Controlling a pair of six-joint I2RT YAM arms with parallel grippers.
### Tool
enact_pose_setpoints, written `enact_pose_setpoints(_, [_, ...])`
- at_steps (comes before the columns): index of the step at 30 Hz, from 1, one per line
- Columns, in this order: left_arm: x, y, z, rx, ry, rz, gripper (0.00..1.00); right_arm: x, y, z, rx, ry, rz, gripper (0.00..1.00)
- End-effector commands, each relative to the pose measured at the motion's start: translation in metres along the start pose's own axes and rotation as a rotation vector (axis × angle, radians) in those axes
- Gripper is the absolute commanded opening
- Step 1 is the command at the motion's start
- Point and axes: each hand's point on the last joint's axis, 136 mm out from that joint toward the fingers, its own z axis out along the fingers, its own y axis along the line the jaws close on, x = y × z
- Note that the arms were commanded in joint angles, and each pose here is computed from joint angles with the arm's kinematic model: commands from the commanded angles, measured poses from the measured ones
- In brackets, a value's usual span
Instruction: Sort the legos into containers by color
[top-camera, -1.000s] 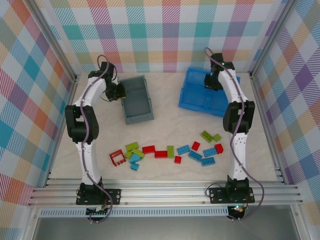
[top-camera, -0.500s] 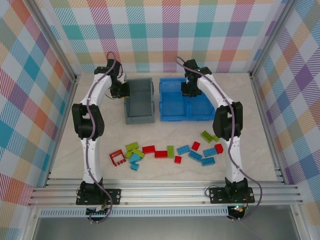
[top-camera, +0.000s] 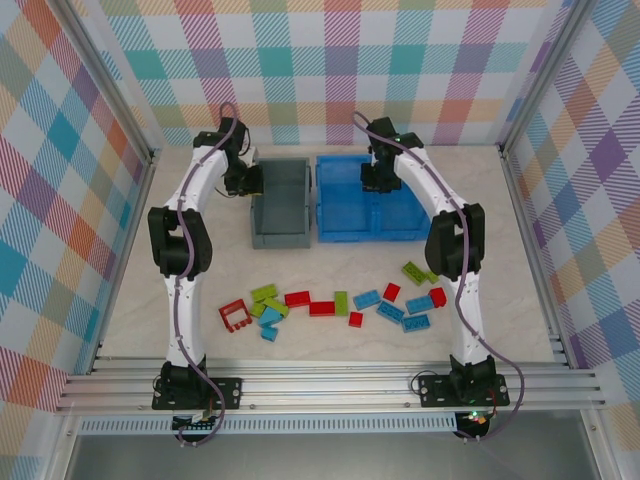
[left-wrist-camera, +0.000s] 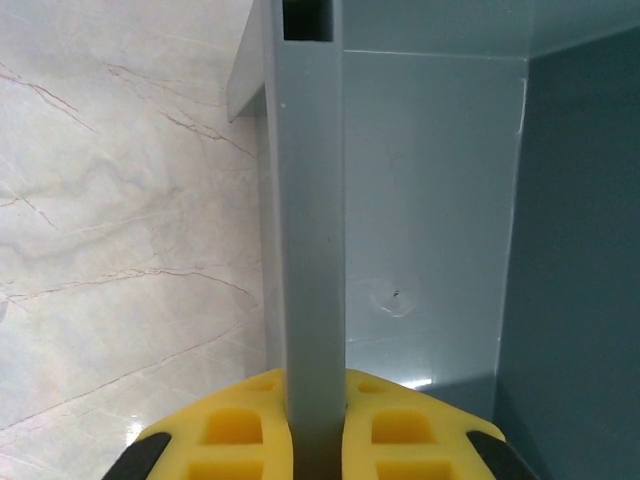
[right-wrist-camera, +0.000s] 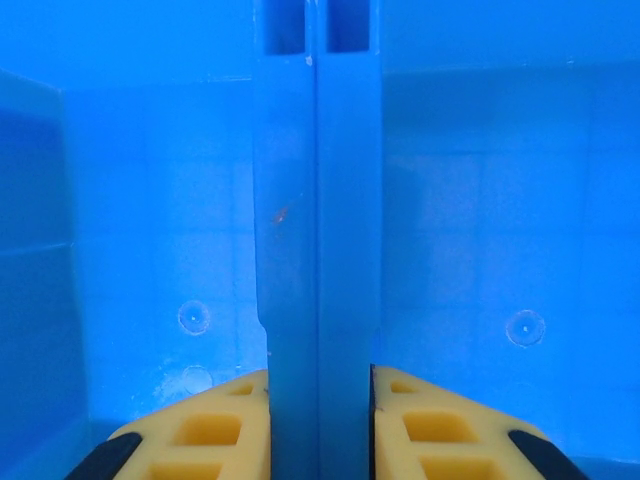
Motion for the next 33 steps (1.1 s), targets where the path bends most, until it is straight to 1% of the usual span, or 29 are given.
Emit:
enact_pose_setpoints(1, [0.000,-0.011,0.005,0.017,0.007,-0.011,0.00,-0.008,0.028,-0.013,-0.099,-0.027,0.020,0.12])
enact_pose_setpoints(7, [0.001,-0.021,0.006,0.022,0.005,-0.002,0.00,-0.006,0.030,-0.014,-0.109,-0.020,0.029,0.13])
enact_pose_setpoints(9, [0.000,-0.020,0.006,0.014,0.004,-0.006,0.05,-0.005,0.030,-0.014,-0.107,-0.015,0.030,0.16])
enact_pose_setpoints(10, [0.001,-0.019,0.004,0.010,0.003,-0.008,0.11,-0.005,0.029,-0.014,-0.104,-0.015,0.029,0.20])
enact_pose_setpoints(12, [0.001,-0.017,-0.002,-0.008,-0.004,-0.015,0.22,-0.004,0.027,-0.015,-0.090,-0.016,0.031,0.35])
enact_pose_setpoints(14, [0.000,-0.012,-0.012,-0.044,-0.022,-0.024,0.30,-0.005,0.024,-0.020,-0.073,-0.028,0.031,0.46])
enact_pose_setpoints(16, [-0.004,-0.007,-0.027,-0.090,-0.057,-0.039,0.40,-0.009,0.022,-0.028,-0.062,-0.052,0.029,0.53])
enact_pose_setpoints(18, [-0.009,-0.008,-0.045,-0.100,-0.100,-0.049,0.53,-0.014,0.020,-0.040,-0.058,-0.084,0.021,0.60])
enact_pose_setpoints(20, [-0.014,-0.012,-0.064,-0.095,-0.144,-0.061,0.61,-0.018,0.019,-0.053,-0.050,-0.115,0.014,0.63])
enact_pose_setpoints(25, [-0.018,-0.019,-0.114,-0.087,-0.240,-0.111,0.66,-0.030,0.014,-0.099,-0.028,-0.212,0.001,0.71])
enact_pose_setpoints(28, [-0.010,-0.020,-0.147,-0.095,-0.290,-0.151,0.67,-0.031,0.013,-0.136,-0.042,-0.274,0.000,0.73])
enact_pose_setpoints(31, [0.019,-0.029,-0.176,-0.087,-0.313,-0.135,0.67,-0.018,0.021,-0.176,-0.081,-0.332,-0.015,0.74])
enact_pose_setpoints(33, [0.055,-0.040,-0.186,-0.057,-0.296,-0.106,0.67,0.007,0.033,-0.200,-0.130,-0.360,-0.044,0.74])
